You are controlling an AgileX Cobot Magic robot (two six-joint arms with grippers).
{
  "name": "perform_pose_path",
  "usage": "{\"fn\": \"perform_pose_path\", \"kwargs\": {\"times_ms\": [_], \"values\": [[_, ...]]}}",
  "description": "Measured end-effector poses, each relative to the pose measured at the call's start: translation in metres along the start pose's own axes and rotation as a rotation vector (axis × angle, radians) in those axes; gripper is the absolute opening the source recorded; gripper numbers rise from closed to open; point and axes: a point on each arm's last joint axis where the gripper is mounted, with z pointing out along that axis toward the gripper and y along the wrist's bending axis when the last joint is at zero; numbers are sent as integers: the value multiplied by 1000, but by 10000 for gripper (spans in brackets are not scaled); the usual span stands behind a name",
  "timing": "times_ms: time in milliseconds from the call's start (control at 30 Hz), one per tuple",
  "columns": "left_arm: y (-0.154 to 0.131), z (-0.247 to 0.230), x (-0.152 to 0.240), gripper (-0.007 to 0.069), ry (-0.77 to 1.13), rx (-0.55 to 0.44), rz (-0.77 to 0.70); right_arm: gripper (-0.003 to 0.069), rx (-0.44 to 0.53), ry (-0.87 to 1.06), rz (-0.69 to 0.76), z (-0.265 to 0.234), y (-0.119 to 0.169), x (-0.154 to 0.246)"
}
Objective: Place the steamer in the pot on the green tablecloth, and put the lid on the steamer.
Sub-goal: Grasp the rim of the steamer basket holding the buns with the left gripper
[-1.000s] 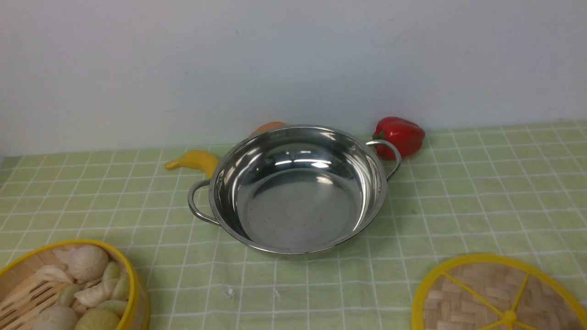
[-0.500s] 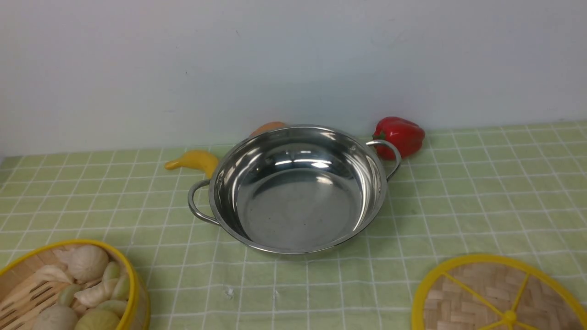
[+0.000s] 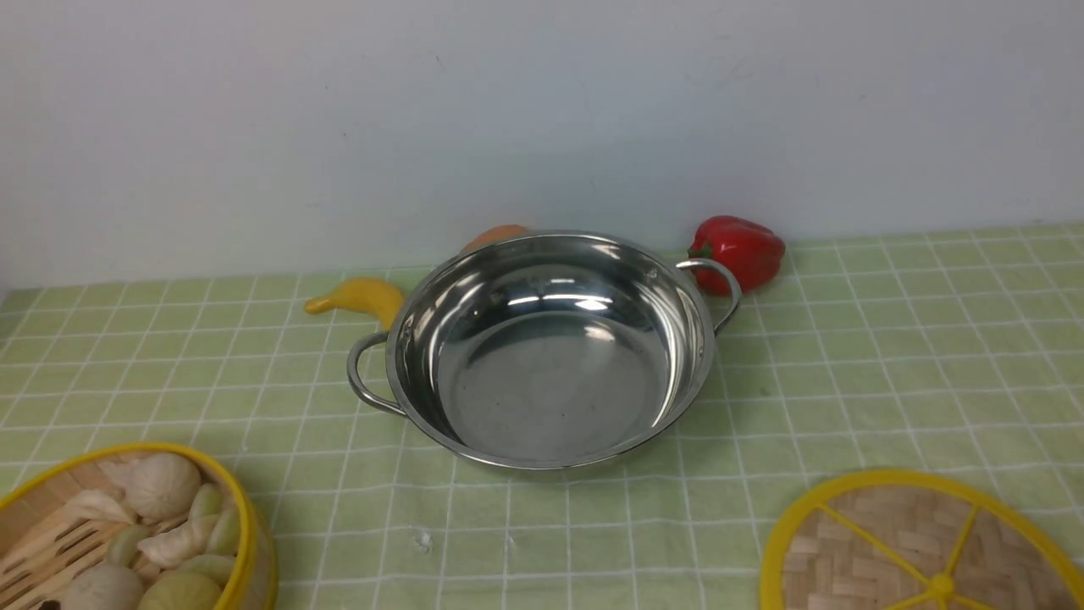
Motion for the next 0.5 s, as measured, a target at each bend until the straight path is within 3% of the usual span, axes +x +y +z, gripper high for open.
{"fn": "perform_pose_path", "kwargs": {"times_ms": [33,67,133,233,333,500], "values": [[-2,0,-4,243,-39,23,-133,242,0,0,0,0,0,0],[-2,0,-4,243,-46,27,-146,242,0,0,0,0,0,0],[-4,-1,-12,243,-122,64,-359,242,0,0,0,0,0,0],[-3,-2,-19,243,-195,89,-531,242,0,0,0,0,0,0],[-2,-3,-22,243,-222,98,-595,242,0,0,0,0,0,0],[-3,-9,-49,243,-114,116,-574,242,0,0,0,0,0,0]]}}
